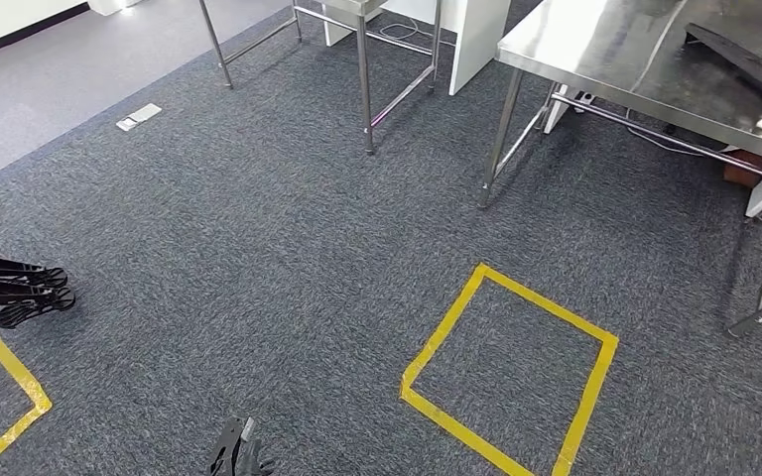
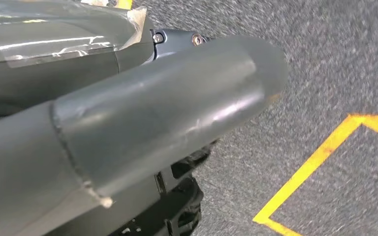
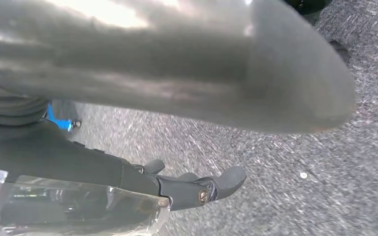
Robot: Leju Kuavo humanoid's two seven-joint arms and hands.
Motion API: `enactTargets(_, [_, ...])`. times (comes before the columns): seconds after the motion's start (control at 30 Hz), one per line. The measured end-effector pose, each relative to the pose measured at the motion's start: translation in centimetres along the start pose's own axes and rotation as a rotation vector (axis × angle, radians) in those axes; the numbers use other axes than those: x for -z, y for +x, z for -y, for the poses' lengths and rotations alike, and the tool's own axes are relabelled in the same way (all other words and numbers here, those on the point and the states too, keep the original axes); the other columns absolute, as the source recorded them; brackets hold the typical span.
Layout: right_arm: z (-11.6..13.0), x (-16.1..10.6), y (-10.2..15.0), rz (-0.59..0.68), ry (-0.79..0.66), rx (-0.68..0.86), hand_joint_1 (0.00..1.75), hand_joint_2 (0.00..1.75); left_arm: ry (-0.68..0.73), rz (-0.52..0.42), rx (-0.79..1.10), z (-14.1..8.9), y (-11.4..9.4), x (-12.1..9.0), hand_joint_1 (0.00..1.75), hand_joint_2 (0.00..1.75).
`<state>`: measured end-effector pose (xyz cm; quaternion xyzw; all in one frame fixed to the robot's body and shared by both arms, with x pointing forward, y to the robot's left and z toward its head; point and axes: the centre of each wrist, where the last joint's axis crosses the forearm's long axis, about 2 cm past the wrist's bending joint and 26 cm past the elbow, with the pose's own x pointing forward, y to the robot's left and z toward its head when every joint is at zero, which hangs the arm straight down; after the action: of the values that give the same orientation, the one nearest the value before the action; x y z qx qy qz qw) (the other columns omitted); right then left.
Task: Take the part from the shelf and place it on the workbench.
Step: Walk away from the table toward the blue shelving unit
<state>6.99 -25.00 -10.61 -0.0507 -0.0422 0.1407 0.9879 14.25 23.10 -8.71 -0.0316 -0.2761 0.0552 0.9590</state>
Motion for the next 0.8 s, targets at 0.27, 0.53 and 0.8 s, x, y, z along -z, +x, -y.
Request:
enactTargets(0.27, [0.09, -0.03, 0.39, 0.009, -0.003, -0.005, 0.00, 0.00, -0.001, 0.006, 0.004, 0.03, 0.29, 0.08, 0.00, 0.00])
enactTargets(0.53, [0.05, 0.01, -0.05, 0.000, -0.002, -0.010, 0.00, 0.00, -0.004, 0.003, 0.002, 0.21, 0.12, 0.02, 0.00, 0.00])
enactTargets(0.8, [0.10, -0.01, 0.25, 0.006, -0.003, -0.011, 0.00, 0.00, 0.000, -0.001, 0.003, 0.01, -0.06, -0.02, 0.00, 0.00])
